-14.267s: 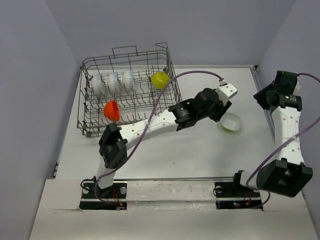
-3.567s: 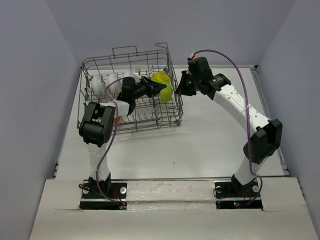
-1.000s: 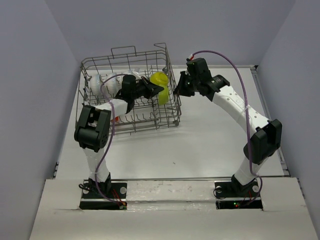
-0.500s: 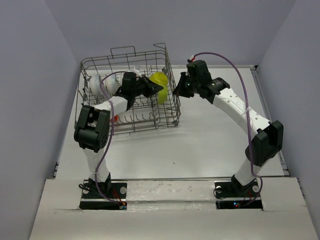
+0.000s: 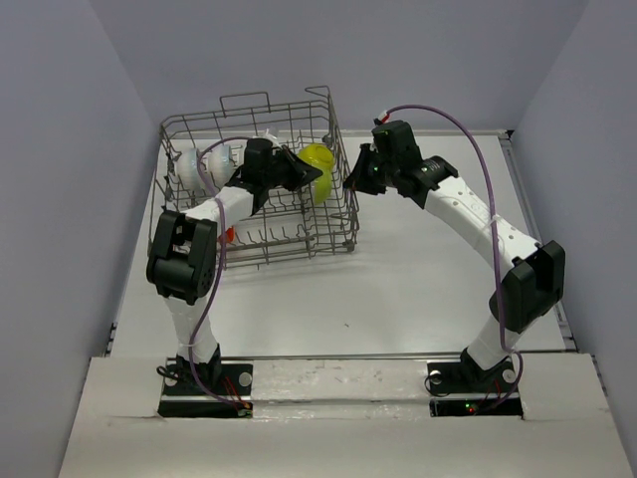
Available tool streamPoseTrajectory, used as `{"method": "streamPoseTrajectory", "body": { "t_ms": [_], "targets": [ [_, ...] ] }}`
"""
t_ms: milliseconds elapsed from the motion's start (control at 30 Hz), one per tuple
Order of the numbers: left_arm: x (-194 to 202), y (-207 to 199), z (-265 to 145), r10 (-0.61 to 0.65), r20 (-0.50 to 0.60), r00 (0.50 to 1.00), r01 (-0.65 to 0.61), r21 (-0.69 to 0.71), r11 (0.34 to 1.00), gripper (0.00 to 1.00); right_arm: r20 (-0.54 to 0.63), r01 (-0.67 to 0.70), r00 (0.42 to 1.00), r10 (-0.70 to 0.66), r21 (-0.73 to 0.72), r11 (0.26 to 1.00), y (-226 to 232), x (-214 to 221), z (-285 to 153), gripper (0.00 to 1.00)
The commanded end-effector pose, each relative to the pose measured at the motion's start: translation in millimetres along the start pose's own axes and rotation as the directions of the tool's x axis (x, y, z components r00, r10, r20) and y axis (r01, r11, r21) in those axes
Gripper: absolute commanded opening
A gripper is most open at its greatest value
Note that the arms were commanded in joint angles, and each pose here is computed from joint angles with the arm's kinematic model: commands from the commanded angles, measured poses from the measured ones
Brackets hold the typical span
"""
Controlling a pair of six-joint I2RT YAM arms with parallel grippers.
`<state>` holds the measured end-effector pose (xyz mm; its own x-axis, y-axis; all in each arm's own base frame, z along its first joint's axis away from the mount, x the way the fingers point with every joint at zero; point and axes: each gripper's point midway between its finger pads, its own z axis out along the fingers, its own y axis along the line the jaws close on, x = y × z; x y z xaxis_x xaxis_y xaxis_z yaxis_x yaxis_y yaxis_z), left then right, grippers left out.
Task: Load the bowls into the dish rack
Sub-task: Place the upside down bowl on the dish rack.
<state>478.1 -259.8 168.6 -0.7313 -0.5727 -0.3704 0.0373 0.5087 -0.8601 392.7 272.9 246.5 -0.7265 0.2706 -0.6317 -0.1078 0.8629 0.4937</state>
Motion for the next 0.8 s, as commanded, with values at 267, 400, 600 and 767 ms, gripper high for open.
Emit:
{"method": "streamPoseTrajectory", "body": {
  "t_ms": [267,400,600,767],
  "targets": [
    [-41,66,-31,0.156,0.073,0.985,-0.128,-0.300,0.945,0.00,0.000,0.025,1.000,-0.025,0.166,0.986,-49,-2,-10,0.01],
    [-40,69,-34,0.165,0.063,0.984,-0.137,-0.317,0.939,0.00,-0.005,0.025,1.000,-0.025,0.167,0.986,-50,-1,-8,0.01],
    [-46,70,-41,0.197,0.067,0.978,-0.162,-0.348,0.923,0.00,0.000,0.010,1.000,-0.011,0.176,0.984,-54,-3,-8,0.01],
    [-49,77,-48,0.219,0.055,0.974,-0.179,-0.404,0.897,0.02,-0.003,0.010,1.000,-0.010,0.169,0.986,-53,-2,-7,0.01]
  ]
}}
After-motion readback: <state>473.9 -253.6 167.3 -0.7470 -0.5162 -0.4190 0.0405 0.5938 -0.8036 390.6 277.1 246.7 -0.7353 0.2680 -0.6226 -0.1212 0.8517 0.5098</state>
